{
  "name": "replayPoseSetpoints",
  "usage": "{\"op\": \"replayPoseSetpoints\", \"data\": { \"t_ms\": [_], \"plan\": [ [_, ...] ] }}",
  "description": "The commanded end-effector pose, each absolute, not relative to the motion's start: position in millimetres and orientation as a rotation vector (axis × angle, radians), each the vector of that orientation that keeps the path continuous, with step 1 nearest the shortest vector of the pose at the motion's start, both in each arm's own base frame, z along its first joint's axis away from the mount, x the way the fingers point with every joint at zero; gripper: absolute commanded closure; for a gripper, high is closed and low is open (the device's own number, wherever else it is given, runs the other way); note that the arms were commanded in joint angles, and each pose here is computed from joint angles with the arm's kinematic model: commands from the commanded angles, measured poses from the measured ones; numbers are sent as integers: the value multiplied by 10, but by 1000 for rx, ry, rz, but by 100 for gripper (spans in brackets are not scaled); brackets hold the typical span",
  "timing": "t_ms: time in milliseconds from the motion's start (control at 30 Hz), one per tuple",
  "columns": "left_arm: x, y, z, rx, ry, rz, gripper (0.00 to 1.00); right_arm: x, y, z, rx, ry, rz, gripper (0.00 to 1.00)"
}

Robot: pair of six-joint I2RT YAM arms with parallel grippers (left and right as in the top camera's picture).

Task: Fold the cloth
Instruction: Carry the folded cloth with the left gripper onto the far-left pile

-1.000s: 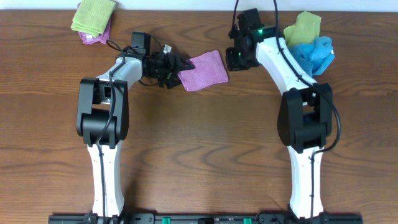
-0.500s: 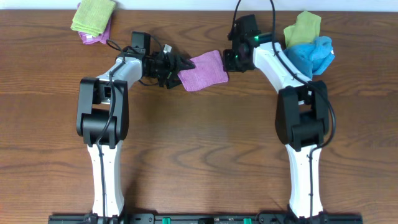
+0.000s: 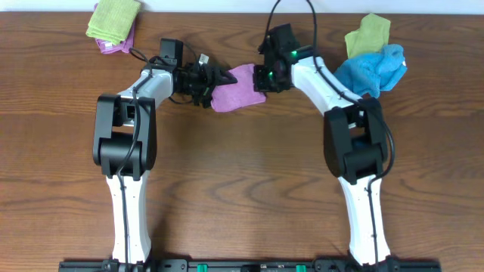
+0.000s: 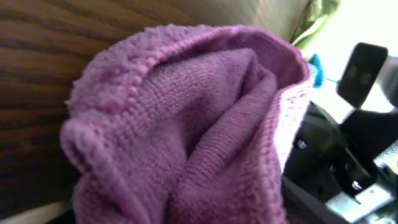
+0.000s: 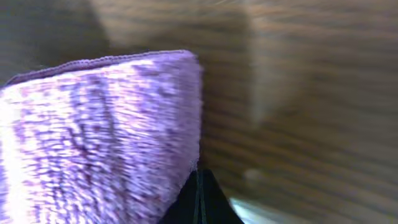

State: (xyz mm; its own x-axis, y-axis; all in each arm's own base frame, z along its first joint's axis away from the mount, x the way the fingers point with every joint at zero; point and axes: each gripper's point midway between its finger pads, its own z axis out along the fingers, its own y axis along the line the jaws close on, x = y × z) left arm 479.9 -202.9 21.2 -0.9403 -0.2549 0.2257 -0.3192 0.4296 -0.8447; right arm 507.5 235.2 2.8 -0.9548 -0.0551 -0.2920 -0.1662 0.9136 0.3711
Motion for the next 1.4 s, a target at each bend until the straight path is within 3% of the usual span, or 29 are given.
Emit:
{"op": "replayPoseSetpoints", "data": {
  "t_ms": [0, 133, 233, 400, 533, 633, 767, 933, 1100, 1367],
  "plan": [
    [4542, -1852, -627, 694, -2645, 1232, 42, 5006, 2348, -164, -131, 2849, 599, 99],
    [4513, -1835, -646, 703, -2642, 1209, 58, 5050, 2236, -162, -82, 2852, 597, 99],
    [4514, -1829, -652, 706, -2645, 1204, 94, 5071, 2140, -119, -54, 2862, 592, 99],
    [4585, -1820, -612, 714, -2646, 1242, 94, 5154, 2026, 131, -92, 2851, 571, 99],
    [4958, -1687, -349, 729, -2679, 1384, 94, 5264, 1872, 442, -102, 2833, 541, 99],
    [5449, -1437, 120, 733, -2758, 1532, 94, 5329, 1761, 669, -124, 2813, 514, 99],
    [6262, -696, 1196, 870, -2969, 1742, 94, 5351, 1711, 918, -138, 2797, 500, 99],
    [6708, 426, 2236, 1311, -3053, 1948, 94, 5334, 1728, 1029, -143, 2792, 502, 99],
    [6763, 1124, 2172, 1861, -2871, 1856, 94, 5317, 1781, 1029, -156, 2793, 505, 99],
    [6900, 1299, 2112, 2359, -2511, 1838, 94, 5259, 1907, 1024, -173, 2803, 513, 99]
  ]
}}
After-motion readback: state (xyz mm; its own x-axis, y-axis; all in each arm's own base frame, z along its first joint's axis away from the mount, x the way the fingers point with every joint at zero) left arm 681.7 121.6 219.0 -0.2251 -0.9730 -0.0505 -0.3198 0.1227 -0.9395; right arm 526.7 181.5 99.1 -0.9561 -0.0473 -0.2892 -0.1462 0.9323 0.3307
